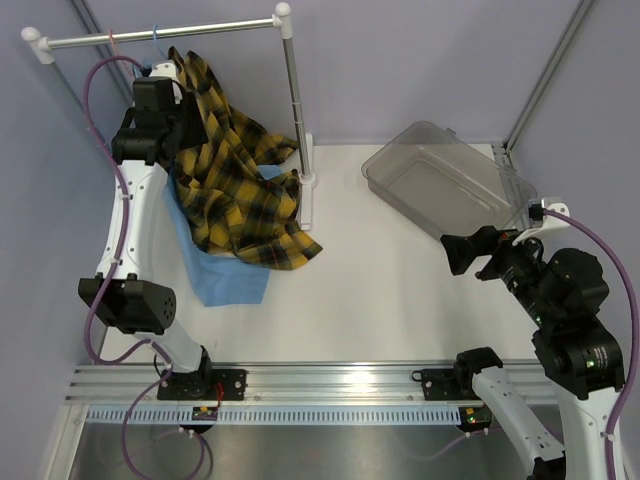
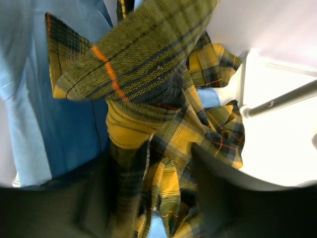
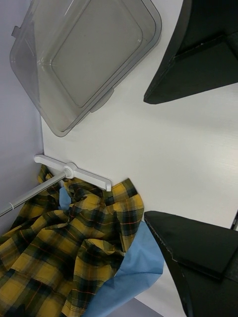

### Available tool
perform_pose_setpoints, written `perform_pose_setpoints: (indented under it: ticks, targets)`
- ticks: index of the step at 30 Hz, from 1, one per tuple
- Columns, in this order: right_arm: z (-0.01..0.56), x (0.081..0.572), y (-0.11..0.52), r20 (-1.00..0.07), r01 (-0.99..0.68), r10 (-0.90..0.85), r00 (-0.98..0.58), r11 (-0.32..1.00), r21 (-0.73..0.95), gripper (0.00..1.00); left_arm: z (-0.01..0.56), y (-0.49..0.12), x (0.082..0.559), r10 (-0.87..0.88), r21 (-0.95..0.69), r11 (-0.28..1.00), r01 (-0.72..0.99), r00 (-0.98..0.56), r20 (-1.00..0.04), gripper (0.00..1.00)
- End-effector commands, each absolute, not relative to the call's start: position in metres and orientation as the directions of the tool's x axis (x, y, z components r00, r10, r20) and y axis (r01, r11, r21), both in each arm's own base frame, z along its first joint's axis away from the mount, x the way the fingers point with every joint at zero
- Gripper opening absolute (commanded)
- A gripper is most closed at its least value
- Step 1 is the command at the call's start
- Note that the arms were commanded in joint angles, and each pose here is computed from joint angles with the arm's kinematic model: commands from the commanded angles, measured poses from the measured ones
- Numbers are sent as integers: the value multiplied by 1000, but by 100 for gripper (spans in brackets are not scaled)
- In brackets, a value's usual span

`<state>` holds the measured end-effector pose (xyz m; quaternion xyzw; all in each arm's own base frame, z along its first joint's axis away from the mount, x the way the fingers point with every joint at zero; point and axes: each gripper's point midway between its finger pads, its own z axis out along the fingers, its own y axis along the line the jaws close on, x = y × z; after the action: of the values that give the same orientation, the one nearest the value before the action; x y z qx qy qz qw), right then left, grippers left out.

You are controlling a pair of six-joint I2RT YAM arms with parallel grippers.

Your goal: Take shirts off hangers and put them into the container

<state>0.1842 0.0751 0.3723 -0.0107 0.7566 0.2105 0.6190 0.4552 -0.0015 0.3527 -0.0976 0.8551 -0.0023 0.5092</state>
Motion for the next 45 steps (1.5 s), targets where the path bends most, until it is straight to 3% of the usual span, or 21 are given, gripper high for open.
perform_pose_setpoints:
  ticks: [1, 7, 11, 23, 34, 41, 45]
  targets:
    - [372, 188, 82, -943, -313, 231, -238, 901, 300, 100, 377, -4, 460, -149, -109, 987, -120, -406, -901, 49]
    - [369, 190, 86, -940, -326, 235, -247, 893, 309, 99, 397, -5, 456, -116, -89, 992, -89, -369, -922, 16]
    - [368, 191, 87, -938, -328, 234, -256, 892, 312, 99, 414, -9, 448, -111, -96, 994, -61, -335, -936, 0]
    - [360, 190, 88, -936, -330, 213, -278, 894, 302, 99, 494, -21, 400, -96, -103, 994, 38, -153, -984, 0]
    - [363, 192, 90, -940, -347, 203, -276, 890, 294, 99, 438, -41, 342, -126, -165, 978, 124, -273, -954, 0]
    - [358, 196, 96, -935, -363, 211, -287, 879, 310, 99, 428, -69, 285, -103, -180, 941, 288, -265, -959, 0]
    - [360, 198, 100, -927, -374, 221, -303, 867, 329, 99, 456, -89, 240, -78, -144, 887, 438, -166, -983, 0]
